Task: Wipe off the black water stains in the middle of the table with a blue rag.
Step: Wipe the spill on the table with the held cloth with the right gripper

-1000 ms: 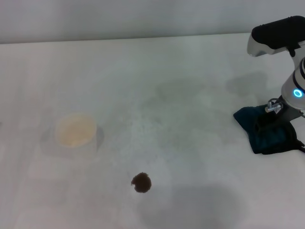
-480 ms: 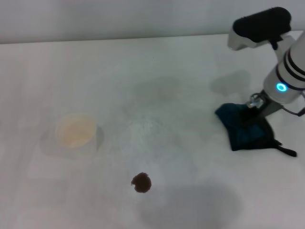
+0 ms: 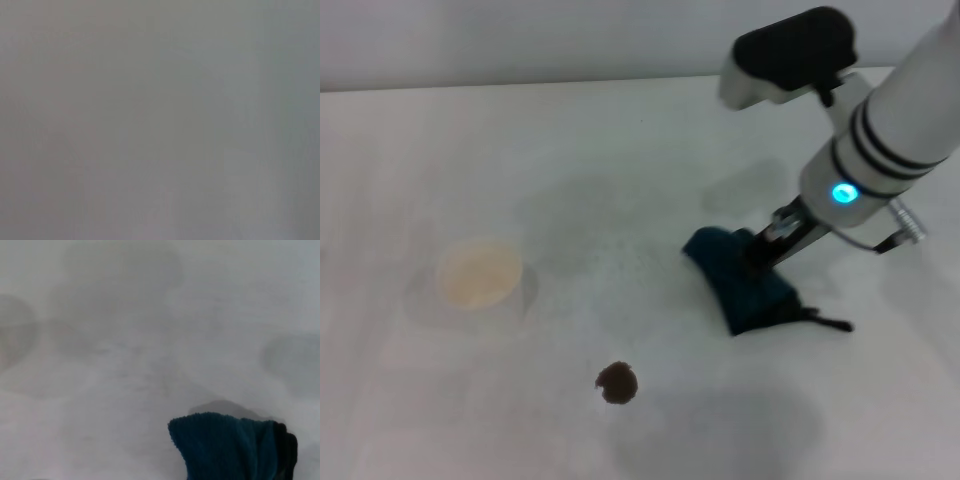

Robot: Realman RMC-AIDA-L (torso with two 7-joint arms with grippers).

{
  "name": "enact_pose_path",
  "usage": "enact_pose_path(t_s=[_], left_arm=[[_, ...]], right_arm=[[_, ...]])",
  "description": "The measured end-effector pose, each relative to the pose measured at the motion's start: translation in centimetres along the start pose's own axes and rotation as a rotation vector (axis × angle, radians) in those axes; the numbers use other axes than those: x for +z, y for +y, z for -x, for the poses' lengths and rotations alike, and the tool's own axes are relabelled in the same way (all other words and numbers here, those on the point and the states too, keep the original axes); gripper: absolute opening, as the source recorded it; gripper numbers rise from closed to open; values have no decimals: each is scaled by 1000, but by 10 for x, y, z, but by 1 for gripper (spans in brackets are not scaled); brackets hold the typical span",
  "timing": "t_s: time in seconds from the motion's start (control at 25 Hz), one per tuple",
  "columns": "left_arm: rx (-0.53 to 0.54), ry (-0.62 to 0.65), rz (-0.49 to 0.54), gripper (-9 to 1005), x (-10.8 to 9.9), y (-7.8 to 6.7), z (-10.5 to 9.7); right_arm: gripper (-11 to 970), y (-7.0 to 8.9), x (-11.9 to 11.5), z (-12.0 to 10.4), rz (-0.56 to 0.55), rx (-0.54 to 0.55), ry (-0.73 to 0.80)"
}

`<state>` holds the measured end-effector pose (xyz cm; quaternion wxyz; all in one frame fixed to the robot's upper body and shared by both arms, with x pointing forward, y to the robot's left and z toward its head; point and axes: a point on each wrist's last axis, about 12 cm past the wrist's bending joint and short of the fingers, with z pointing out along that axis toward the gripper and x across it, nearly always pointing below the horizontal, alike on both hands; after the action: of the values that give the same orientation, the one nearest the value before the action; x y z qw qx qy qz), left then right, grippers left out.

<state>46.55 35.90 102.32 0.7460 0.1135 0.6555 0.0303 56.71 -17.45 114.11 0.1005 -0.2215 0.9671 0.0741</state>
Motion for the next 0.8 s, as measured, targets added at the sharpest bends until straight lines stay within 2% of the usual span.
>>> enact_pose_path(t_s=[0.48,0.64,0.8], left_arm=[[0,10,-14,862,11,-3,0],[4,11,-17,862,16,-3,1],[12,16,-21,862,21,-2,1]], right_arm=[[65,85,13,5,218,-181,-30],[66,100,23,6,230,-205,-18],[65,106,38,4,234,-206,1]])
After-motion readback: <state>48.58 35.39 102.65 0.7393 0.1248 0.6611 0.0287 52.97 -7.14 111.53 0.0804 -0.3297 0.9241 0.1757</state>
